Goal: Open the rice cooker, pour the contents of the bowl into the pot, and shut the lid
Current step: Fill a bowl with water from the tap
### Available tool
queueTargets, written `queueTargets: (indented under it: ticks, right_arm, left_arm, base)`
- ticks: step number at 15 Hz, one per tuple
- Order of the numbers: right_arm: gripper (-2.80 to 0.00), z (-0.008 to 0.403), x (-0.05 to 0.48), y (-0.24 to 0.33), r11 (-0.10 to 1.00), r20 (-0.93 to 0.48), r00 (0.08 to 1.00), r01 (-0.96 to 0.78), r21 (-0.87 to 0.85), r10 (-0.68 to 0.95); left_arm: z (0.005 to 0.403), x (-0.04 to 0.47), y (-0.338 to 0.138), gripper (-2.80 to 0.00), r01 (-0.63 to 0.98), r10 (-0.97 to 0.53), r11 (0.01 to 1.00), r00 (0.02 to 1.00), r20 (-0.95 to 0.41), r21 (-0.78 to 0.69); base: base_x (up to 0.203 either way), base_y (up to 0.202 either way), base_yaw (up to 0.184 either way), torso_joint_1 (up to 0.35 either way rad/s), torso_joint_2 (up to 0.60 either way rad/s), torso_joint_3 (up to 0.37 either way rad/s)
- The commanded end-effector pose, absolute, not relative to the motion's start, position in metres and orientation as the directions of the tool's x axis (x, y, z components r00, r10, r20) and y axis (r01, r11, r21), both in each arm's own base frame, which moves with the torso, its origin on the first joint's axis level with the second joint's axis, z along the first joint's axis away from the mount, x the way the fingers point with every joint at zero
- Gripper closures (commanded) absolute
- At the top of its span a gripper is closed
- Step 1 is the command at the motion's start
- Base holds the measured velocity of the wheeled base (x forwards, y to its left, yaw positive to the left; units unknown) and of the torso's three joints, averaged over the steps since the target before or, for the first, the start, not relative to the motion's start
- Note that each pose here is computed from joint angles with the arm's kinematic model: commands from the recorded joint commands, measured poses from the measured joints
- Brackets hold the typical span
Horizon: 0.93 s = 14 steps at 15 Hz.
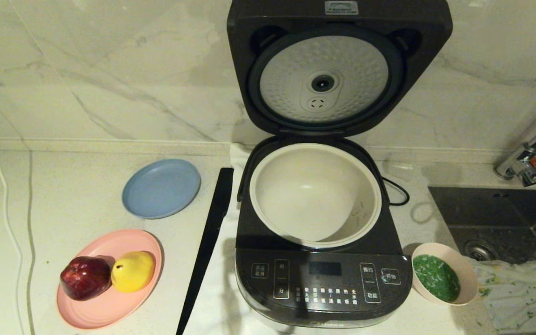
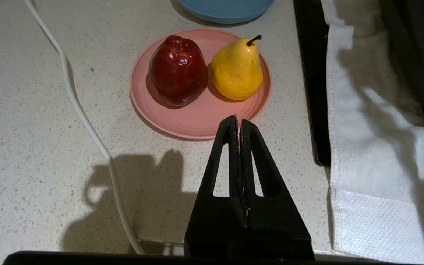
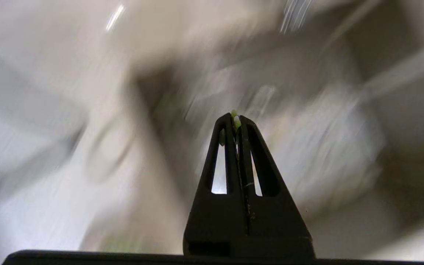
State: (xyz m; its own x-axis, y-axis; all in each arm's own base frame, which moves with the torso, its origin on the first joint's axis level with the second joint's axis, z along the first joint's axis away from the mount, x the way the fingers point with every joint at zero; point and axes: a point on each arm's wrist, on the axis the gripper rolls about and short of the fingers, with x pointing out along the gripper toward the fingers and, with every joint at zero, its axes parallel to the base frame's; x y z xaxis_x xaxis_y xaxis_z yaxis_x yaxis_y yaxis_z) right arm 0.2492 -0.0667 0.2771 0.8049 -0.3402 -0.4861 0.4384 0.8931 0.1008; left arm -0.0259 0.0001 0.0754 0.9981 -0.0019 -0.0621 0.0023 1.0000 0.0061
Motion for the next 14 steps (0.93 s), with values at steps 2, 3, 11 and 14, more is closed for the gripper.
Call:
queueTargets:
  ticks: [2, 3, 11, 14]
  right_arm:
    - [0.00, 0.274, 0.146, -0.025, 0.937, -0.667, 0.738, 0.299, 0.182, -0.105]
    - [0.00, 0.262, 0.134, -0.015, 0.941, -0.701, 0.712, 0.268, 0.206, -0.049]
    - [0.00, 0.222, 0.105, -0.002, 0.918, -0.784, 0.620, 0.291, 0.268, 0.032]
    - [-2.80, 0.210, 0.113, -0.001, 0.920, -0.787, 0.616, 0.285, 0.269, 0.039]
  left_arm:
    - [0.075, -0.026, 0.000, 0.00, 0.002, -0.002, 1.000, 0.998, -0.061, 0.007]
    - [0.075, -0.026, 0.000, 0.00, 0.002, -0.002, 1.000, 0.998, -0.061, 0.006]
    - [0.075, -0.026, 0.000, 0.00, 0.002, -0.002, 1.000, 0.998, -0.061, 0.006]
    - [0.075, -0.026, 0.000, 0.00, 0.002, -0.002, 1.000, 0.998, -0.061, 0.006]
  base:
    - [0.000, 0.000, 0.000, 0.000, 0.00, 0.000]
    - [0.000, 0.000, 0.000, 0.000, 0.00, 0.000]
    - [0.000, 0.000, 0.000, 0.000, 0.00, 0.000]
    - [0.000, 0.000, 0.000, 0.000, 0.00, 0.000]
